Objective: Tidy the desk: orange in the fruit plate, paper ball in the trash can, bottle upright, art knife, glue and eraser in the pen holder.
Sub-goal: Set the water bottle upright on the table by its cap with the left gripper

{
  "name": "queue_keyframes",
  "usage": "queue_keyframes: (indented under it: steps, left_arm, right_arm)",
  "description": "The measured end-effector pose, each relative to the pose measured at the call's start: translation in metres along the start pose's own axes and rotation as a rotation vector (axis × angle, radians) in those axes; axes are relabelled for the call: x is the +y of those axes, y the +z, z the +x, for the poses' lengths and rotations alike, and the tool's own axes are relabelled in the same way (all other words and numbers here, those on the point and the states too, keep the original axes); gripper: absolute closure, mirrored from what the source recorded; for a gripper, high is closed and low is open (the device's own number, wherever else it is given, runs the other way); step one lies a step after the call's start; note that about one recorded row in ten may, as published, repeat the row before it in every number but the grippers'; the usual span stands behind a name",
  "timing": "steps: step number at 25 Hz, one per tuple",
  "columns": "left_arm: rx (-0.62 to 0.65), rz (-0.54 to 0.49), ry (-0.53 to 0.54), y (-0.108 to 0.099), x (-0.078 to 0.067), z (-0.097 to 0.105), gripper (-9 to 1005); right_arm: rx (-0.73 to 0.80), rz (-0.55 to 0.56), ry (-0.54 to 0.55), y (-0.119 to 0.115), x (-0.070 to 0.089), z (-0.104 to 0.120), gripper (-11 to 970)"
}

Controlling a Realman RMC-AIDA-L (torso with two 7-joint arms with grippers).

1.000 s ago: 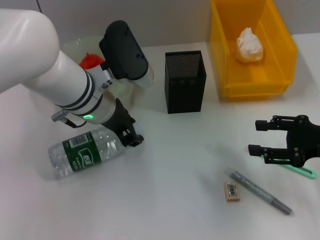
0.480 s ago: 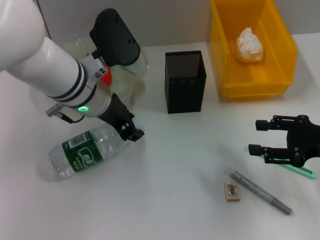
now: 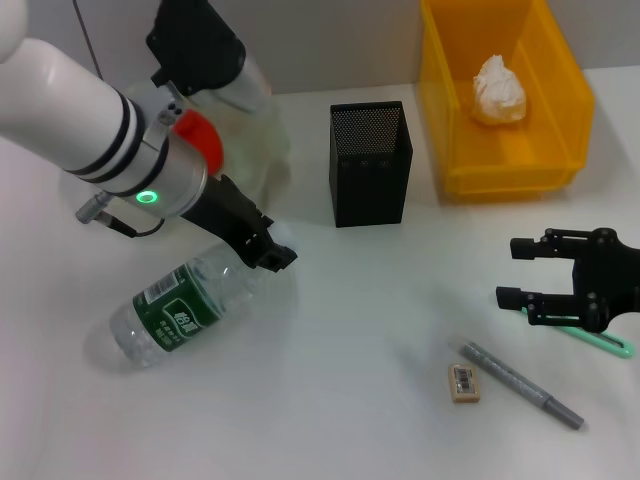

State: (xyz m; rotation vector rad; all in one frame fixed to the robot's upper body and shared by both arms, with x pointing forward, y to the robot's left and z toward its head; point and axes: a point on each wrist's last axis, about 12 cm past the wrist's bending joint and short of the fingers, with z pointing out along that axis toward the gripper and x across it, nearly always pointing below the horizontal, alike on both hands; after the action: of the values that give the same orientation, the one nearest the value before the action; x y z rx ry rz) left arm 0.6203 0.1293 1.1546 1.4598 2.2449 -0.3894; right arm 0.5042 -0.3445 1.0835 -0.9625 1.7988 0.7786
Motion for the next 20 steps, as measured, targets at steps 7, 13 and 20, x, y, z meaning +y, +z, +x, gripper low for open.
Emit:
queue_keyframes:
  steps: [7,13,20]
  left_arm:
    - [-0.032,0.035,-0.029,-0.008,0.004,0.002,552]
    - [-0.064,0.057,-0.055,-0.017,0.008,0.004,553]
    - [-0.094,0.071,-0.072,-0.026,0.012,0.007,553]
  right_arm:
    - [-0.002,0.006,0.001,-0.001,-0.001,-0.001,264]
    - [-0.002,0.004,-0.004,0.000,-0.002,-0.001,263]
    - [0.000,0.009,-0.007,0.001,-0.003,-0.002,263]
